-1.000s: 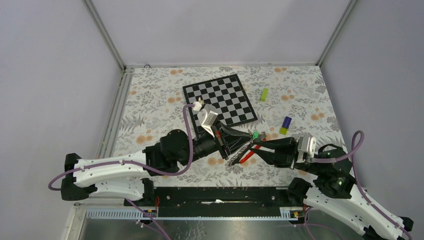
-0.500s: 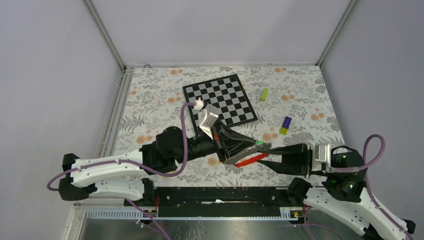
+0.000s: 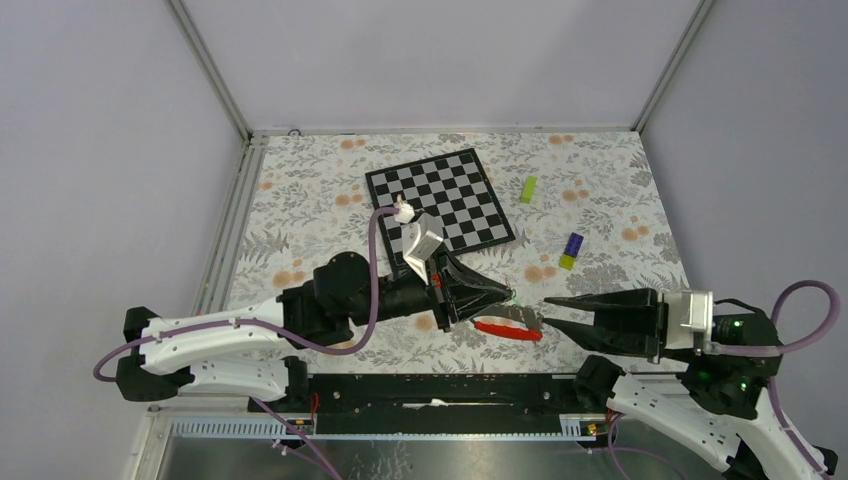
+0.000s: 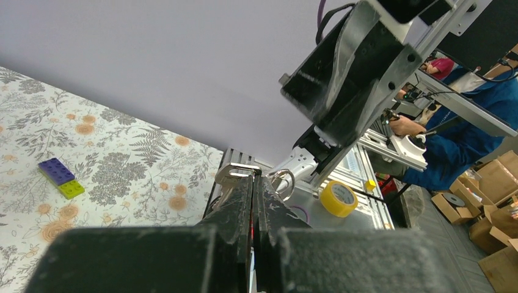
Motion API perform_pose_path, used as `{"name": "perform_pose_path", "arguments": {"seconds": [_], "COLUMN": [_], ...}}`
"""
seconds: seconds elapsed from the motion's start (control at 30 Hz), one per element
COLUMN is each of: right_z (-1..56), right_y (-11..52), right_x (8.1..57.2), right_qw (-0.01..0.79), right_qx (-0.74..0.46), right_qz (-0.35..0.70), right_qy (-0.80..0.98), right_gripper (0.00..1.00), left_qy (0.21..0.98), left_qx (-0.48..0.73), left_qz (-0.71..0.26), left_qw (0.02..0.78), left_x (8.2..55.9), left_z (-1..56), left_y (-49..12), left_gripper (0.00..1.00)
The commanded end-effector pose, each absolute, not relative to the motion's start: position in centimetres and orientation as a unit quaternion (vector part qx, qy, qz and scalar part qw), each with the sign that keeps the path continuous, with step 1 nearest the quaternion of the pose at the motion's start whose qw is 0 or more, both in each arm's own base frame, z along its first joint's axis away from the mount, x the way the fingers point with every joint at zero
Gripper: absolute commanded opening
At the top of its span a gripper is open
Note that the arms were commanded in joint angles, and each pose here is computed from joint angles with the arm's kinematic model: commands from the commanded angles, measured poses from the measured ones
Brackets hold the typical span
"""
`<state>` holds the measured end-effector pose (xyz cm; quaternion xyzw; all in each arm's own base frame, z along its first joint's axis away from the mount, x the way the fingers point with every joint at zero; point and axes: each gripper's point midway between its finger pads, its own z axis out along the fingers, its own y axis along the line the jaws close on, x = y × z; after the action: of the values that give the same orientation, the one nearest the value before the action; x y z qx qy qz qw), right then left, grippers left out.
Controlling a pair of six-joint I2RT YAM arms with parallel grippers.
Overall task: Remove the keys from the keyring
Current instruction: Remove the key from the keyring.
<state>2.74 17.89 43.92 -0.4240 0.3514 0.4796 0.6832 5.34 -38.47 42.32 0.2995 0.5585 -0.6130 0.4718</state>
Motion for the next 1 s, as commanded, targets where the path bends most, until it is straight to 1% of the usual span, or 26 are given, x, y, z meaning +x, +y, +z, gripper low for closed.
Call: {"name": "perform_pose_path", "arguments": {"seconds": [0.0, 0.2, 0.37, 0.57, 0.73, 0.97], "right_z": [44.8, 43.2, 41.2, 39.6, 38.0, 38.5], "right_y": [16.6, 16.8, 17.9, 18.7, 19.3, 20.4], "right_x": [4.2, 5.0, 5.8, 7.9, 8.8, 8.3], "right_qw": [0.694, 0.673, 0.654, 0.664, 0.654, 0.653], "right_qx": [-0.395, -0.401, -0.406, -0.376, -0.371, -0.364], "right_qz": [0.449, 0.435, 0.434, 0.42, 0.416, 0.452], "right_qy": [0.401, 0.444, 0.468, 0.491, 0.511, 0.486], "right_gripper": [0.35, 0.35, 0.32, 0.26, 0.26, 0.27], "left_qy": [0.502, 0.503, 0.499, 0.494, 0.488, 0.487], "left_qx": [0.298, 0.301, 0.306, 0.312, 0.316, 0.324], "left_qz": [-0.645, -0.642, -0.644, -0.648, -0.651, -0.652], "left_qw": [0.493, 0.495, 0.493, 0.489, 0.488, 0.483], "left_x": [4.3, 4.3, 4.1, 3.7, 3.5, 3.2], "left_z": [47.4, 47.6, 47.7, 47.8, 47.9, 47.6], "left_y": [-36.5, -36.1, -36.2, -36.2, -36.1, -36.3], "left_gripper": [0.0, 0.0, 0.0, 0.0, 0.0, 0.0]}}
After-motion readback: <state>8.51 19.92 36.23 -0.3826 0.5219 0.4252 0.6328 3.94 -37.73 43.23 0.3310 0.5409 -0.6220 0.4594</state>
